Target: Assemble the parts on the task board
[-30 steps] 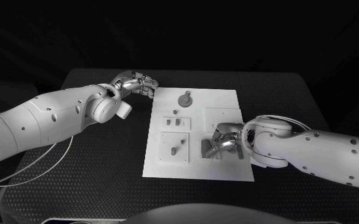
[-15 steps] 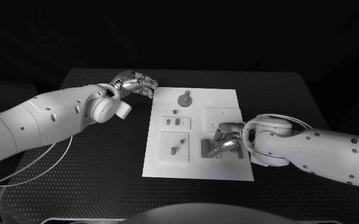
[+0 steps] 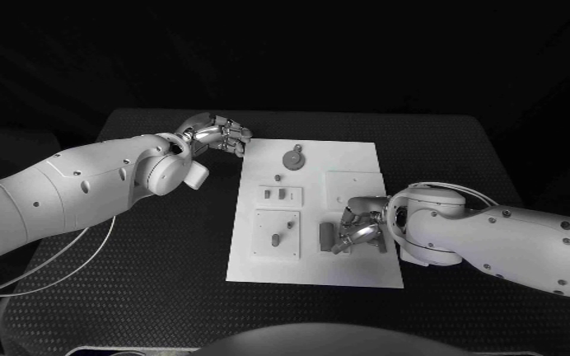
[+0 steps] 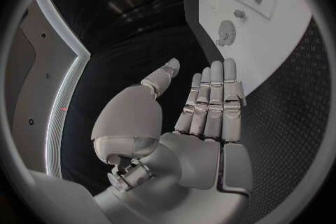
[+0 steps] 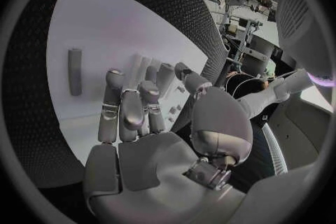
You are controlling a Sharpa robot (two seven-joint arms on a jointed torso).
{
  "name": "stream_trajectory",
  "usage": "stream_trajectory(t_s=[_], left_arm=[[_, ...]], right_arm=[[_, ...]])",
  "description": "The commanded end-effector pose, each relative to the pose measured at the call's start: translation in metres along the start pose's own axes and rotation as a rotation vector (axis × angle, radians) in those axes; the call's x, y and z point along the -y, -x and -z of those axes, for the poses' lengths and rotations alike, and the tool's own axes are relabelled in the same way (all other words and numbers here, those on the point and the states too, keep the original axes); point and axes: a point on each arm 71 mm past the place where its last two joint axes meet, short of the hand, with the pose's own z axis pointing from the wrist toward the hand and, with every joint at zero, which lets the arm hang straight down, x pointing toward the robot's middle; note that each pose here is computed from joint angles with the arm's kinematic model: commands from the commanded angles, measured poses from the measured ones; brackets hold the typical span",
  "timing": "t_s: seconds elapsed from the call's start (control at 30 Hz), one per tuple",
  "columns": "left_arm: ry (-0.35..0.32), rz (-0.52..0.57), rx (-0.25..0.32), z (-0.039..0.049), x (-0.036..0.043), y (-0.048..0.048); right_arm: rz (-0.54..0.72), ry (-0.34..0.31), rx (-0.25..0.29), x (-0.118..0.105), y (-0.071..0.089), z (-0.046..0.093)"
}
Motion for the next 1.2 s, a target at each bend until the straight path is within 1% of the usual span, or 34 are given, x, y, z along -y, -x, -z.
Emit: stream_trajectory(t_s=[0.03, 0.2, 0.37, 0.77, 1.0, 1.13, 1.2], left_arm=[[-0.005, 0.009, -0.018, -0.0003, 0.0014, -0.0019], [-0.006, 0.010, -0.019, -0.0004, 0.0014, -0.0022], [-0.007, 0.010, -0.020, -0.0007, 0.0017, -0.0027], [-0.007, 0.010, -0.023, -0.0009, 0.0018, -0.0033], [-0.007, 0.010, -0.022, -0.0008, 0.0017, -0.0030], [-0.007, 0.010, -0.022, -0.0008, 0.0017, -0.0031], [-0.007, 0.010, -0.023, -0.0008, 0.0017, -0.0031]], right_arm=[[0.012, 0.015, -0.005, 0.000, -0.001, 0.002], [0.009, 0.019, 0.000, 0.001, 0.000, 0.004], [0.032, 0.025, 0.041, 0.000, 0.003, 0.004], [0.134, 0.025, 0.080, -0.009, 0.006, -0.003], [0.155, 0.027, 0.097, -0.012, 0.005, -0.006], [0.174, 0.023, 0.122, -0.013, 0.006, -0.007], [0.183, 0.024, 0.125, -0.013, 0.005, -0.007]])
